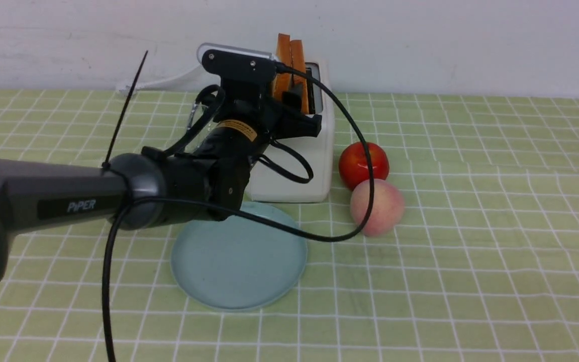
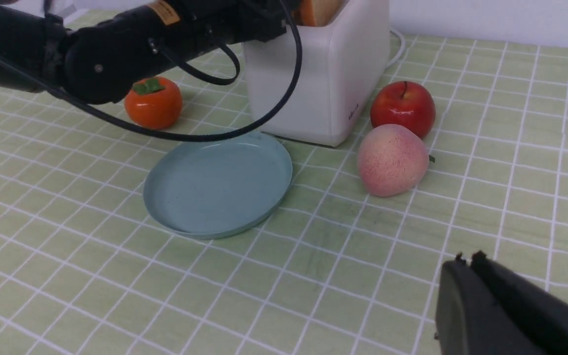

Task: Take toasted bread from bread machine on green coffee tablecloth place on plate.
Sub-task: 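Reach for a toast slice standing in the toaster with the left gripper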

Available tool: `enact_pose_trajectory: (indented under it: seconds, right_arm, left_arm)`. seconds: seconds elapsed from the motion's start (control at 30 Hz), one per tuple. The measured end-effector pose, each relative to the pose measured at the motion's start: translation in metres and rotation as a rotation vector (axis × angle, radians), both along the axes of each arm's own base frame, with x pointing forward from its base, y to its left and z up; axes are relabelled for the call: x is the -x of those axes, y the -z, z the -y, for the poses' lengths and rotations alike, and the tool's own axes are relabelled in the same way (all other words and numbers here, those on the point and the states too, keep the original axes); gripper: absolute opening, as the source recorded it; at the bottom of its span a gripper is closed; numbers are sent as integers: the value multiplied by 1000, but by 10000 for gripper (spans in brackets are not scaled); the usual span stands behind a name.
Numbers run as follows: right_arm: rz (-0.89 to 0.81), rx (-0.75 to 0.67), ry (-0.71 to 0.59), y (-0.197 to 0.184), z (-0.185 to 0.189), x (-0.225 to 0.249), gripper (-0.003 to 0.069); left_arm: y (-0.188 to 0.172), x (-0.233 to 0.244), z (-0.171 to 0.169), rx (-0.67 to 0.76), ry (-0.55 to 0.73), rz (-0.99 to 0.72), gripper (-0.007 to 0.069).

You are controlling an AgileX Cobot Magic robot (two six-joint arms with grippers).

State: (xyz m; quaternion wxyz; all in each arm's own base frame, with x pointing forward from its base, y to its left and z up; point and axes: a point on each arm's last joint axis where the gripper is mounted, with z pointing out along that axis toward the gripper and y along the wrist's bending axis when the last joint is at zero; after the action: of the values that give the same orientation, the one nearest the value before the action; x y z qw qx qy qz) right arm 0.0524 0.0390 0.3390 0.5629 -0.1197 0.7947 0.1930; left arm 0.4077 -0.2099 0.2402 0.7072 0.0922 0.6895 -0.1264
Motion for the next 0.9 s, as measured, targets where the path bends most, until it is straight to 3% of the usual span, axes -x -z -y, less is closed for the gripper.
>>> enact_pose_trajectory:
  seconds: [0.27, 0.8, 0.9]
  right_arm:
    - [2, -5, 0, 0, 0, 0, 16]
    - [13, -13, 5, -2, 0, -1, 32]
    - [12, -13, 6, -1, 0, -1, 34]
  left_arm:
    - [2, -11, -14, -5, -37, -17, 339]
    - [5, -40, 2, 40, -8, 2, 329]
    - [2, -47, 4, 60, -17, -3, 295]
